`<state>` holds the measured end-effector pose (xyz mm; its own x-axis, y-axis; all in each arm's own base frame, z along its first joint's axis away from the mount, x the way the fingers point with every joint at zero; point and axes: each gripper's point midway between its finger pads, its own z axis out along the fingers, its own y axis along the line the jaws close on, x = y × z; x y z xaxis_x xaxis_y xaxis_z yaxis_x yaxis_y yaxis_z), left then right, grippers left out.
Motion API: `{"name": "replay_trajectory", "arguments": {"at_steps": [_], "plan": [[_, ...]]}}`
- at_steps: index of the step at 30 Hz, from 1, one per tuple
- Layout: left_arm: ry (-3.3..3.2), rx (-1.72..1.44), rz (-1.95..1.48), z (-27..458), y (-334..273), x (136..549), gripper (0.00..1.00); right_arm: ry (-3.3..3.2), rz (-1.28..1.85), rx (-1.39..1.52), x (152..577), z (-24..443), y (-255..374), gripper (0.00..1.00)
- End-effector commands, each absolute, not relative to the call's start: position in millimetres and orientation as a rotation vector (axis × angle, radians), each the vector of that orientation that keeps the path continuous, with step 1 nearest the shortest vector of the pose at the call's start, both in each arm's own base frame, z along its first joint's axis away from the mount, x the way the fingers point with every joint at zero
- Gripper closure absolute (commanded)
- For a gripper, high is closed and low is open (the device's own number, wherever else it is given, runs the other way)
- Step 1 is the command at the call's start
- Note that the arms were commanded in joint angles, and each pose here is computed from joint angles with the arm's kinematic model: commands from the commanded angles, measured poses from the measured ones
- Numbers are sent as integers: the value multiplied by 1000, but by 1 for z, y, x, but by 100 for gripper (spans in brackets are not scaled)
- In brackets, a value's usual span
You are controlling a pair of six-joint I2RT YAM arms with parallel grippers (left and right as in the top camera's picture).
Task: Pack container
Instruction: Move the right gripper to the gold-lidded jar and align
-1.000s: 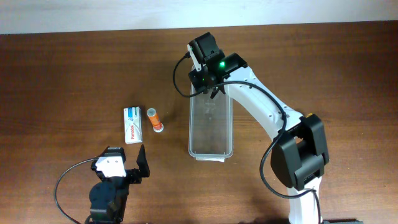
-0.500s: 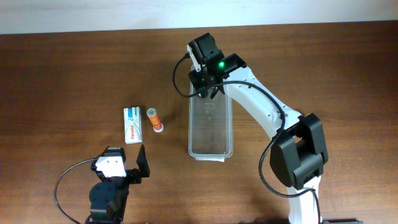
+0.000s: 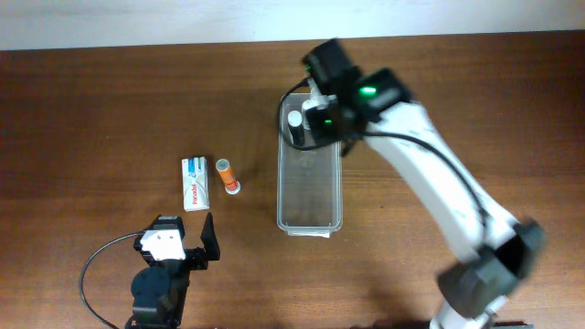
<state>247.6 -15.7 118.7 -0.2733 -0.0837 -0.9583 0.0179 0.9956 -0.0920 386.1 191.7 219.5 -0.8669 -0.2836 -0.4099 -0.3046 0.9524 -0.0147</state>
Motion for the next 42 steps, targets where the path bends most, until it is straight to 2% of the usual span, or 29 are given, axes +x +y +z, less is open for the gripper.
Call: {"name": "replay_trajectory", "arguments": {"at_steps": [1, 7, 12, 17, 24, 29, 32, 42], "plan": [[1840, -28, -94, 119, -17, 247, 1, 2646, 12, -176, 378, 264, 138, 42], [1840, -28, -94, 119, -17, 247, 1, 2787, -146, 317, 356, 251, 33, 29], [1840, -28, -94, 119, -17, 247, 1, 2889, -95, 573, 343, 212, -17, 27], [1840, -28, -94, 119, -17, 247, 1, 2972, -108, 777, 321, 153, -57, 28], [1840, -28, -94, 119, -17, 247, 1, 2947, -45, 799, 322, 94, -76, 30], [1840, -28, -94, 119, -17, 247, 0, 2865, -44, 797, 339, 82, -84, 34], [1840, -28, -94, 119, -17, 247, 1, 2843, -41, 792, 347, 78, -86, 42], [1840, -28, -94, 119, -17, 247, 1, 2898, -53, 807, 352, 45, -88, 43]]}}
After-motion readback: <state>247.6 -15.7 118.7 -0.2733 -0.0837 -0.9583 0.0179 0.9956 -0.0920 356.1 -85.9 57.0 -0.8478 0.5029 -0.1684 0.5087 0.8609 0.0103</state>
